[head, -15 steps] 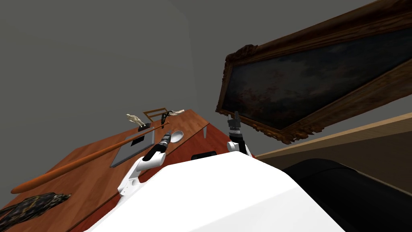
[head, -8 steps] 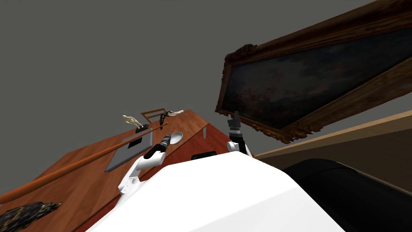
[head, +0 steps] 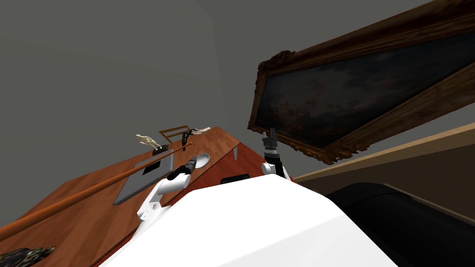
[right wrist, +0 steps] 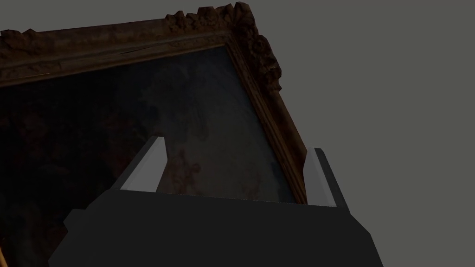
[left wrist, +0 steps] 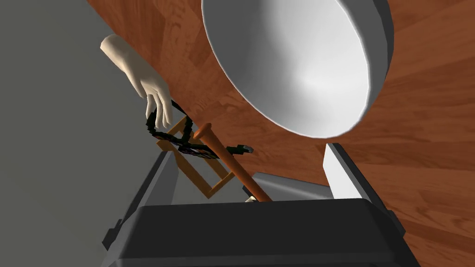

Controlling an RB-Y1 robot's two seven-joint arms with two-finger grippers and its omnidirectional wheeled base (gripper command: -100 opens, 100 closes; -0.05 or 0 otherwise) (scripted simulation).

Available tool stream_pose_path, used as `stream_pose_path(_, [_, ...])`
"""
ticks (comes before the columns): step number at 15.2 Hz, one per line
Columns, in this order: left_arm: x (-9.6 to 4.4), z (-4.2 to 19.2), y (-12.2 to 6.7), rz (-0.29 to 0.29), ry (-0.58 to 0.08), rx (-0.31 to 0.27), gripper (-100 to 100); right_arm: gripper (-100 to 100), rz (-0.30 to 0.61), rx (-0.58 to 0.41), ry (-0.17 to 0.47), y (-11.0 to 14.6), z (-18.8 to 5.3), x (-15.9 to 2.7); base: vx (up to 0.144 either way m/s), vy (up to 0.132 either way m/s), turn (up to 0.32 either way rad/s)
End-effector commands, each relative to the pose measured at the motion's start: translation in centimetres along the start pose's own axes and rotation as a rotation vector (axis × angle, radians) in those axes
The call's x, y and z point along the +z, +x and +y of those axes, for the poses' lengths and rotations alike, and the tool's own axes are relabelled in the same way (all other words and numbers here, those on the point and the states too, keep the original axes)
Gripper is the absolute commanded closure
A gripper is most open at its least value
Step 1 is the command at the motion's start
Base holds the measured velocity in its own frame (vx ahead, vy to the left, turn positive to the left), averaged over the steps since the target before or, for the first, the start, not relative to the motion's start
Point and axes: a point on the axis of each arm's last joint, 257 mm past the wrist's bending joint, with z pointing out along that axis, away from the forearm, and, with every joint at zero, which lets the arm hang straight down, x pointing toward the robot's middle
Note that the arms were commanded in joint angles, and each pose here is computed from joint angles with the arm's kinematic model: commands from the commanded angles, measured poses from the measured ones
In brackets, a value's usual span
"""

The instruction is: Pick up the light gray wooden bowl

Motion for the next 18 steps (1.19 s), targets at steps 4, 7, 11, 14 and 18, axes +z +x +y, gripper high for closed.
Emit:
stream_pose_path(4, [0.4,3.3,0.1,0.014,-0.124,-0.005,-100,0,0.000,0.000,0.000,0.0,0.0,0.0,0.033,0.007,-0.040])
stream_pose_path(7, [0.3,4.9,0.2,0.022,-0.185,-0.007,-100,0,0.000,0.000,0.000,0.0,0.0,0.0,0.034,0.010,-0.048])
stream_pose_path(11, [0.2,7.1,0.4,0.036,-0.268,-0.012,-100,0,0.000,0.000,0.000,0.0,0.0,0.0,0.029,0.008,-0.039])
stream_pose_path(14, [-0.1,8.6,0.6,0.046,-0.330,-0.015,-100,0,0.000,0.000,0.000,0.0,0.0,0.0,0.035,0.010,-0.044])
stream_pose_path(18, [-0.6,10.6,0.9,0.062,-0.409,-0.019,-100,0,0.000,0.000,0.000,0.0,0.0,0.0,0.033,0.012,-0.038])
